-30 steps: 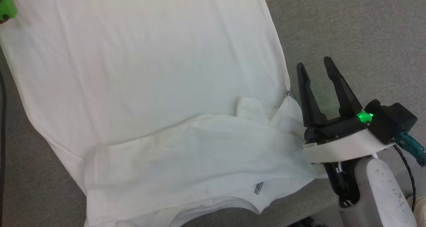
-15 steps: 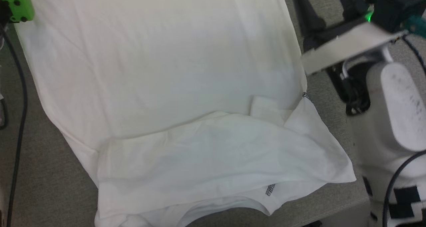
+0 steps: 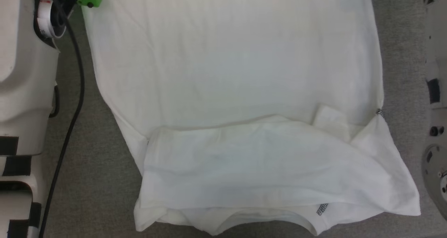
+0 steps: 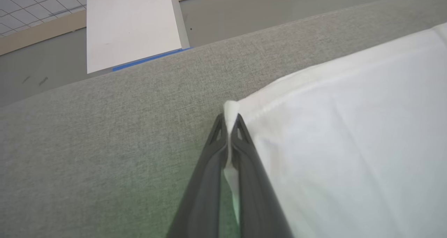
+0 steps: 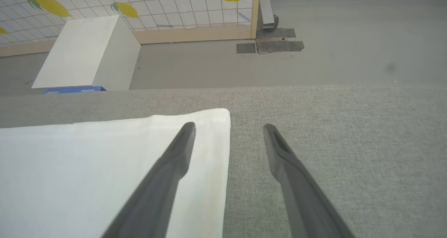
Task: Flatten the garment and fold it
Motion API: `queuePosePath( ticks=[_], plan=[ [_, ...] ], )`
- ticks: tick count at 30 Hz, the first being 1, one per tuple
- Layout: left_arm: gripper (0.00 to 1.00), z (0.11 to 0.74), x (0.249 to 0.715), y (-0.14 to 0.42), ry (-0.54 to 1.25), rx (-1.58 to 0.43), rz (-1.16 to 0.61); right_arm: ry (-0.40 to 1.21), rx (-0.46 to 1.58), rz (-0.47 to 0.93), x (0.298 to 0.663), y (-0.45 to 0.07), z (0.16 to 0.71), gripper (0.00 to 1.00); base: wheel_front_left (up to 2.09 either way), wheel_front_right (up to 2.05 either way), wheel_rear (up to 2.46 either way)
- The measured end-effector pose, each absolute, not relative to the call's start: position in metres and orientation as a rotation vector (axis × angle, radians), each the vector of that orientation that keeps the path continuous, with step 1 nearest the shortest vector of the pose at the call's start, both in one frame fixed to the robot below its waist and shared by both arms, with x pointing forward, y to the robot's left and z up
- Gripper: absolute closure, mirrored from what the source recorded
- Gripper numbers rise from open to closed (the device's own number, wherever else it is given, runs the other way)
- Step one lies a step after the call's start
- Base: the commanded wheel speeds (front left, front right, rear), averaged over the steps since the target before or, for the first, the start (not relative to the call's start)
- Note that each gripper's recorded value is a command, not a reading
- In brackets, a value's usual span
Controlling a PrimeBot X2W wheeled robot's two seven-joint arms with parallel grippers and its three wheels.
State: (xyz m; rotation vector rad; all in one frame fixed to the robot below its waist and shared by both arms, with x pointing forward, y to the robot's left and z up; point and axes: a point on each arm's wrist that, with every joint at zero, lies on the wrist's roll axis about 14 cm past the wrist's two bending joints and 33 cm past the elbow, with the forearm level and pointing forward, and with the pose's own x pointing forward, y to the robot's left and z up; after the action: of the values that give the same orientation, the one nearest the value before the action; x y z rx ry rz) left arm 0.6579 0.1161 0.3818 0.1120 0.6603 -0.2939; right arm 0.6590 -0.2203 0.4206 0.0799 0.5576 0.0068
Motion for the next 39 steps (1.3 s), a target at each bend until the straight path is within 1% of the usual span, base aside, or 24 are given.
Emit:
queuePosePath(
  ticks=[6,12,13,14,15,16,19,23,27,32,36,39],
  plan=[
    [1.00,0.376,0.659,0.127,0.634,0.109,-0.278,0.708,0.067,-0.014,0.672,-0.217,0.388,0.00,0.00,0.00,0.00],
    [1.00,0.369,0.660,0.131,0.600,0.109,-0.283,0.824,0.071,-0.006,0.675,-0.204,0.357,0.00,0.00,0.00,0.00],
    [1.00,0.368,0.660,0.131,0.597,0.111,-0.286,0.835,0.071,-0.005,0.677,-0.203,0.356,0.06,0.00,0.00,0.00],
    [1.00,0.368,0.660,0.131,0.593,0.111,-0.288,0.845,0.068,-0.005,0.679,-0.202,0.354,0.34,0.00,0.00,0.00],
    [1.00,0.367,0.660,0.131,0.590,0.114,-0.293,0.857,0.065,-0.003,0.681,-0.201,0.353,0.53,0.00,0.00,0.00],
    [1.00,0.365,0.661,0.130,0.581,0.116,-0.300,0.881,0.039,0.000,0.683,-0.198,0.349,1.00,0.00,0.00,0.00],
    [1.00,0.364,0.662,0.129,0.575,0.116,-0.304,0.886,0.016,0.002,0.685,-0.196,0.350,1.00,0.00,0.00,0.00],
    [1.00,0.372,0.665,0.127,0.531,0.112,-0.306,0.837,-0.016,-0.010,0.687,-0.202,0.361,1.00,0.00,0.00,0.00],
    [1.00,0.390,0.675,0.126,0.419,0.116,-0.294,0.722,-0.030,-0.024,0.695,-0.209,0.382,1.00,0.00,0.00,0.00],
    [1.00,0.429,0.692,0.127,0.239,0.139,-0.261,0.565,-0.048,-0.040,0.704,-0.218,0.416,1.00,0.00,0.00,0.00],
    [1.00,0.452,0.695,0.125,0.143,0.142,-0.260,0.470,-0.057,-0.036,0.706,-0.221,0.439,1.00,0.00,0.00,0.00],
    [1.00,0.467,0.694,0.125,0.095,0.152,-0.259,0.416,-0.058,-0.020,0.701,-0.219,0.450,1.00,0.00,0.00,0.00]
  ],
)
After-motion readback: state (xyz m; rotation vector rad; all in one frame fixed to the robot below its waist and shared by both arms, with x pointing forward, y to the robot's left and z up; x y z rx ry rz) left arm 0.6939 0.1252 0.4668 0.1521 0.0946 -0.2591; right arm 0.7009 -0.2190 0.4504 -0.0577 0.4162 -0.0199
